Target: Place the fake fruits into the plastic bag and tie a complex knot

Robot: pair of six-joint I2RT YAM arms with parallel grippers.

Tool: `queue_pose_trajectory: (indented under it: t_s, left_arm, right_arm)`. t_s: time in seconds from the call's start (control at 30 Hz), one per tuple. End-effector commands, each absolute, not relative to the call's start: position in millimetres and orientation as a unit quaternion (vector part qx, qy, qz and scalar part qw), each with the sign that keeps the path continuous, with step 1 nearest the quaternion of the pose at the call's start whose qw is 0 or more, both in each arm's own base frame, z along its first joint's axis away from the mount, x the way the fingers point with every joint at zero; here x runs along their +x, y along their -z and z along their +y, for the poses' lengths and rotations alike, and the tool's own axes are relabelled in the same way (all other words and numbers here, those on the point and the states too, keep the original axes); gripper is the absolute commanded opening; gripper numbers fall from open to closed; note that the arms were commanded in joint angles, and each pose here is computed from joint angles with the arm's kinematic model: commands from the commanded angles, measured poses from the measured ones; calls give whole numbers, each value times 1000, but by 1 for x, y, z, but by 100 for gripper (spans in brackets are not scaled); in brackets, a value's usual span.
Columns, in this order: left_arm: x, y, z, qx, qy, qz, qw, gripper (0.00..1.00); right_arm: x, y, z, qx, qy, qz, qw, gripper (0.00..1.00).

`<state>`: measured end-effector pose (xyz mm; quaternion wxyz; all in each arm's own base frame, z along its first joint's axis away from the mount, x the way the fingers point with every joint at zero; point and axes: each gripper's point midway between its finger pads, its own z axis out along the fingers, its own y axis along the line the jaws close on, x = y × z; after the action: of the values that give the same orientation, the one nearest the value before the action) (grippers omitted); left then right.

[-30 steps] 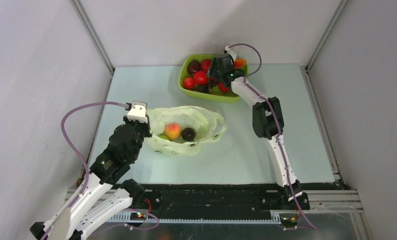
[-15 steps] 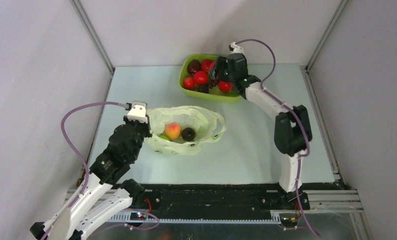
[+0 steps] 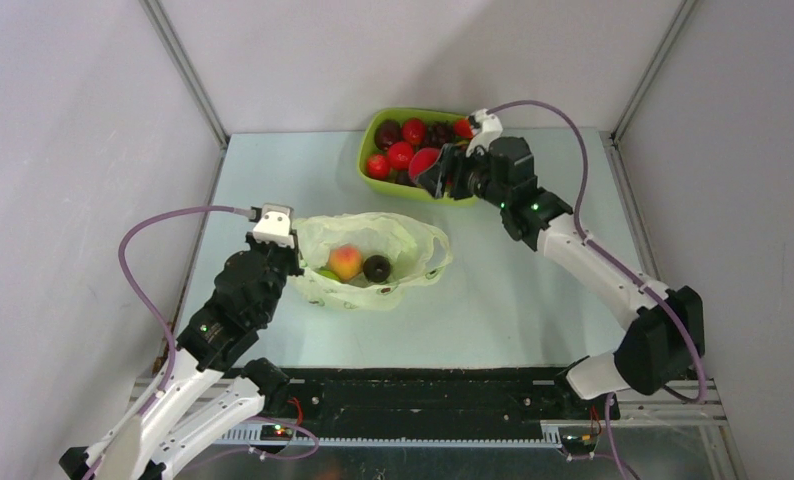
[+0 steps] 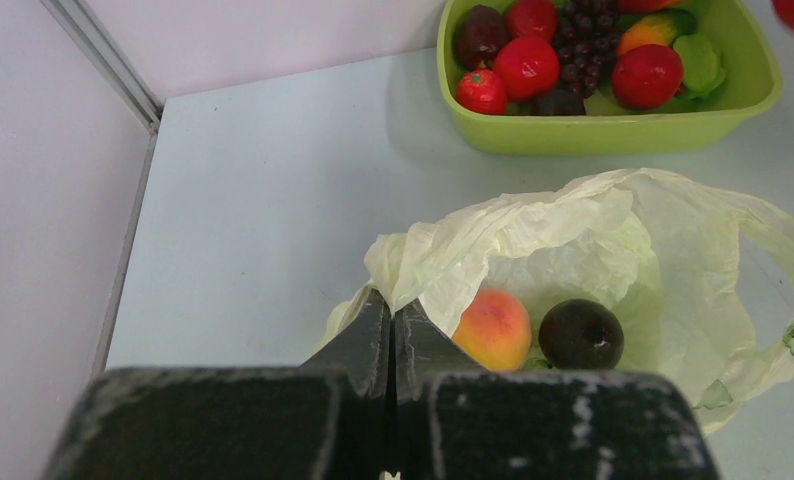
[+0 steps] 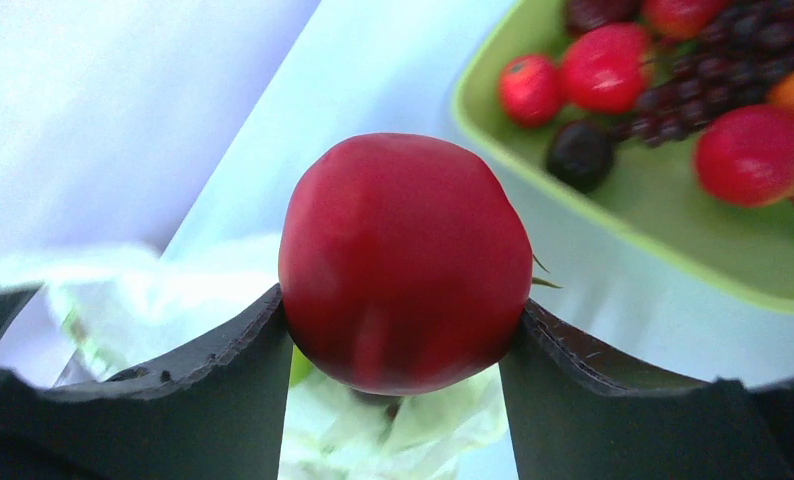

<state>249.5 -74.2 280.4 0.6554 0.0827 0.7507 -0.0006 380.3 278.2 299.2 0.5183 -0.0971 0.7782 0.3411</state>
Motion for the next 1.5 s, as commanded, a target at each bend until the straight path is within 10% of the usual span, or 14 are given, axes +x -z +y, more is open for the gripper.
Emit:
queue_pose_trajectory:
  t_s: [0.0, 0.37, 1.2, 1.47]
  left_arm:
    - [252, -295, -77, 81, 9, 737, 671, 0]
    - [253, -295, -77, 82, 9, 737, 671, 0]
    - [254, -291, -78, 83, 6, 740, 667, 0]
    - [255, -292, -78, 83, 6, 740, 668, 0]
  right_arm:
    - [315, -302, 317, -199, -387, 755, 490, 0]
    - [256, -285, 393, -282, -441, 713, 466, 1]
    - [283, -142, 472, -312, -350, 799, 376, 7]
    - [297, -112, 459, -290, -324, 825, 361, 25]
